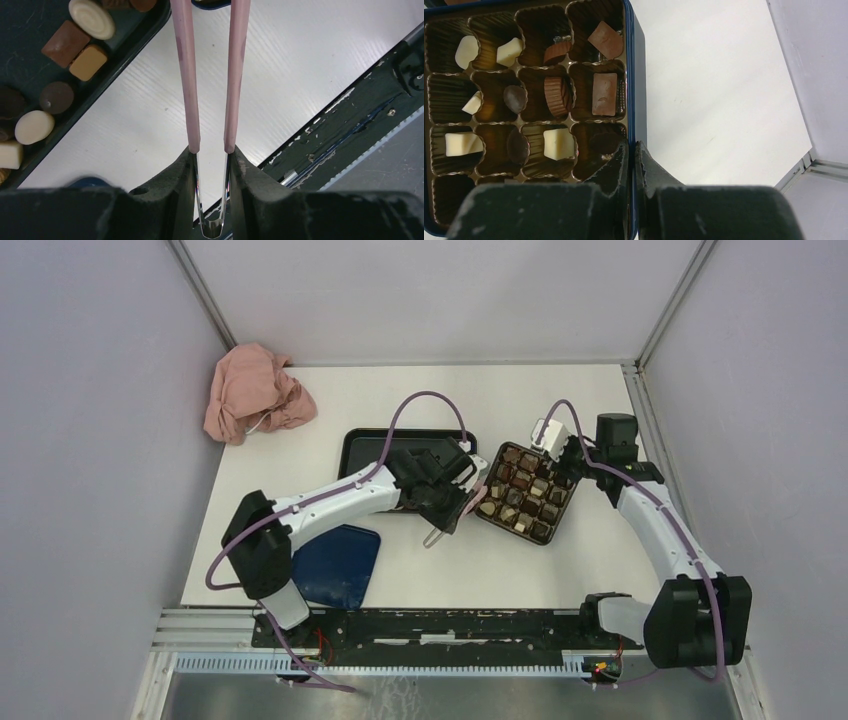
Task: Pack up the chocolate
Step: Adjust the packing box at the center of the board, then place the clamp at the center of the board, then pick up the box lid from the center of the board.
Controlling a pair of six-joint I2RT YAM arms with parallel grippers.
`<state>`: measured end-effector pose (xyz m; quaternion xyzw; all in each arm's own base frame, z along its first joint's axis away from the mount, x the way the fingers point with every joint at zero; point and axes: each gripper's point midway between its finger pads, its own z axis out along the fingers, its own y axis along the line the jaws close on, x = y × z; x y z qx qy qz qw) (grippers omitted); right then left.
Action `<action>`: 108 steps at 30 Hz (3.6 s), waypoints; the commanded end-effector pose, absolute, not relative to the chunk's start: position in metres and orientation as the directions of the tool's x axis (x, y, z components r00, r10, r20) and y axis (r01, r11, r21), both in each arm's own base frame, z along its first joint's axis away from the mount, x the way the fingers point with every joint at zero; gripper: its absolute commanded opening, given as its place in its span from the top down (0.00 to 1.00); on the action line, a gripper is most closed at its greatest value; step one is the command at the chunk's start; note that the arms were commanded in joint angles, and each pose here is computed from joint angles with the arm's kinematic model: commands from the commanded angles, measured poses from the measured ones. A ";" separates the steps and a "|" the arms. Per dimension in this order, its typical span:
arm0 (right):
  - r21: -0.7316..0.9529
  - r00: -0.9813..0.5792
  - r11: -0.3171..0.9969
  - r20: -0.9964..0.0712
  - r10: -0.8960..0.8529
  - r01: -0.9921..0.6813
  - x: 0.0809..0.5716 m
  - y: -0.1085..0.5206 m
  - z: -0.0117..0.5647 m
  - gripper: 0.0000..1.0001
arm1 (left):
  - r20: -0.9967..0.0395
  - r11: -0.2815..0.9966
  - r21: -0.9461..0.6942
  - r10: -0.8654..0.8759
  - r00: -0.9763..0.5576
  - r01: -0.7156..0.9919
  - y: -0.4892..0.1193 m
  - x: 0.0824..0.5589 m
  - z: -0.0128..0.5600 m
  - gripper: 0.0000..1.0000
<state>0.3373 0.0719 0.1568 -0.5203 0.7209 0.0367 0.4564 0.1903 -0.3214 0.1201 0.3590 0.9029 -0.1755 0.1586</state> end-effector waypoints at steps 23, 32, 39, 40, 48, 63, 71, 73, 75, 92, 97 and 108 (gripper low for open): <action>-0.242 -0.413 0.670 -0.628 -0.660 -0.701 0.383 0.017 0.079 0.71 | -0.319 0.540 -0.348 0.700 -0.639 0.766 -0.303 0.144 0.068 0.67; -0.259 -0.309 0.695 -0.754 -0.580 -0.671 0.377 0.014 0.130 0.29 | -0.273 0.552 -0.281 0.738 -0.617 0.785 -0.301 0.162 0.042 0.56; -0.284 -0.171 0.686 -0.840 -0.515 -0.669 0.367 0.020 0.169 0.26 | -0.212 0.645 -0.152 0.718 -0.663 0.748 -0.287 0.184 0.019 0.43; -0.292 -0.151 0.681 -0.846 -0.511 -0.672 0.365 0.022 0.174 0.26 | -0.220 0.663 -0.131 0.705 -0.674 0.737 -0.285 0.189 0.020 0.40; -0.428 0.097 0.628 -0.866 -0.490 -0.650 0.345 0.044 0.222 0.16 | -0.481 0.787 -0.041 0.524 -0.703 0.615 -0.278 0.223 0.093 0.24; -0.194 0.135 0.261 -0.964 -0.229 -0.946 0.275 0.131 0.211 0.07 | -0.448 0.992 -0.015 0.103 -0.888 0.123 -0.167 0.215 0.043 0.35; -0.173 0.085 0.327 -0.960 -0.266 -0.929 0.287 0.125 0.197 0.14 | -0.378 0.990 0.046 0.138 -0.916 0.130 -0.154 0.201 0.026 0.53; -0.167 0.077 0.330 -0.960 -0.269 -0.929 0.288 0.125 0.195 0.14 | -0.341 0.988 0.049 0.155 -0.927 0.147 -0.153 0.194 0.019 0.57; -0.166 0.071 0.335 -0.958 -0.277 -0.928 0.289 0.124 0.192 0.14 | -0.307 0.986 0.030 0.165 -0.937 0.163 -0.154 0.186 0.012 0.61; -0.198 0.118 0.258 -0.948 -0.295 -0.946 0.277 0.128 0.190 0.16 | -0.423 0.983 -0.076 0.120 -0.898 0.167 -0.164 0.190 0.074 0.98; -0.311 0.264 0.097 -0.905 -0.334 -0.945 0.259 0.146 0.190 0.15 | -0.527 0.951 -0.171 0.131 -0.840 0.256 -0.178 0.195 0.134 0.98; -0.631 0.660 -0.196 -0.731 -0.173 -0.751 0.235 0.235 0.222 0.02 | -0.654 0.827 -0.255 0.234 -0.720 0.501 -0.208 0.193 0.214 0.98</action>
